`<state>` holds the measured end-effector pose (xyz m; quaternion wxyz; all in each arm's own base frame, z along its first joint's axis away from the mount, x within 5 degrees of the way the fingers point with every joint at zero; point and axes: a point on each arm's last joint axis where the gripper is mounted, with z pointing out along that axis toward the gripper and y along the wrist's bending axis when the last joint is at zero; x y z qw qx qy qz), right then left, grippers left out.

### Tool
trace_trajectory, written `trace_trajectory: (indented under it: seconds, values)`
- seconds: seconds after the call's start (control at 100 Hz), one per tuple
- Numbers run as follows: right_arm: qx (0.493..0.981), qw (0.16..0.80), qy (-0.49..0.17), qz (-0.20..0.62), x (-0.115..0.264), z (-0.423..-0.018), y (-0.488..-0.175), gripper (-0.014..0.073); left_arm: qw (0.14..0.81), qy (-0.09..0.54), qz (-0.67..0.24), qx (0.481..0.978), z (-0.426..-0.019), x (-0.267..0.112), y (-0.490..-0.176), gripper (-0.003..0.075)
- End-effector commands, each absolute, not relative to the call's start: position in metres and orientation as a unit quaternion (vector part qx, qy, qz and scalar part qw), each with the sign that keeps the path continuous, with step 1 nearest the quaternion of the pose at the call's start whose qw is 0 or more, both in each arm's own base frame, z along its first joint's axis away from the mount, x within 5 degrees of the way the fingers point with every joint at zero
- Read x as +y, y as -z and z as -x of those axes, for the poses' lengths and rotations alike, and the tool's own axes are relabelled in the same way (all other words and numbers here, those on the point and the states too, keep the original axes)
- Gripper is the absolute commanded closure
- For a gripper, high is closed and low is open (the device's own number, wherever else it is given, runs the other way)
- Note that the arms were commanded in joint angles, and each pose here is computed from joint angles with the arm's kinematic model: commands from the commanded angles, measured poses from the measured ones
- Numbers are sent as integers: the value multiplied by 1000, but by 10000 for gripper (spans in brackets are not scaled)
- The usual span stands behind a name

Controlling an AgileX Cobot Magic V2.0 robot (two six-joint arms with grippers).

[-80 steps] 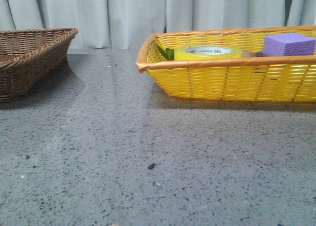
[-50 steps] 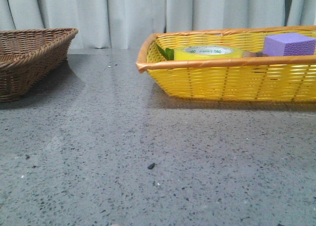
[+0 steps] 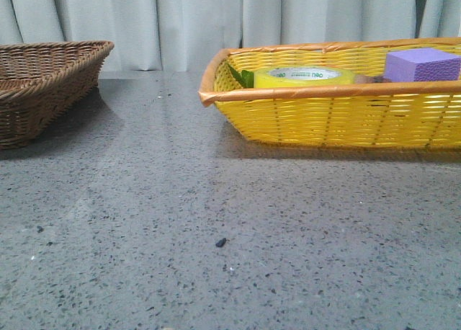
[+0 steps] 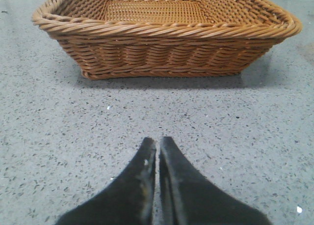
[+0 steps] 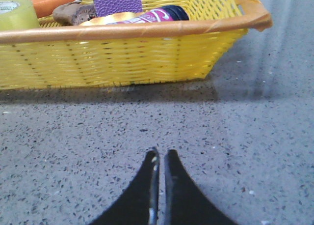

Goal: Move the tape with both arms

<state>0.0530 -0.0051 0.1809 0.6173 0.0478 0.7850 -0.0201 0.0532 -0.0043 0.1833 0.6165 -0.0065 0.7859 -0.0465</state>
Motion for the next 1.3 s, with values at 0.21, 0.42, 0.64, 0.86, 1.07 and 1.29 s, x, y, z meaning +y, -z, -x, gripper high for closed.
trace_trajectory:
  seconds: [0.21,0.42,0.64,0.86,1.07,1.29]
  values:
    - [782,621,25,-46,-5,-53,-176,661,648,52,13,760,-53,-4,-187,741]
    - [782,621,25,-46,-5,-53,-176,661,652,52,14,756,-53,-4,-188,741]
    - [782,621,25,-46,-5,-53,-176,661,653,53,14,755,-53,-4,-188,741]
    - [782,621,25,-46,-5,-53,-176,661,657,53,14,752,-53,-4,-189,741]
    - [782,621,25,-46,-5,-53,-176,661,673,53,15,738,-54,-4,-193,741]
    - [782,621,25,-46,-5,-53,-176,661,687,53,16,724,-54,-3,-196,741]
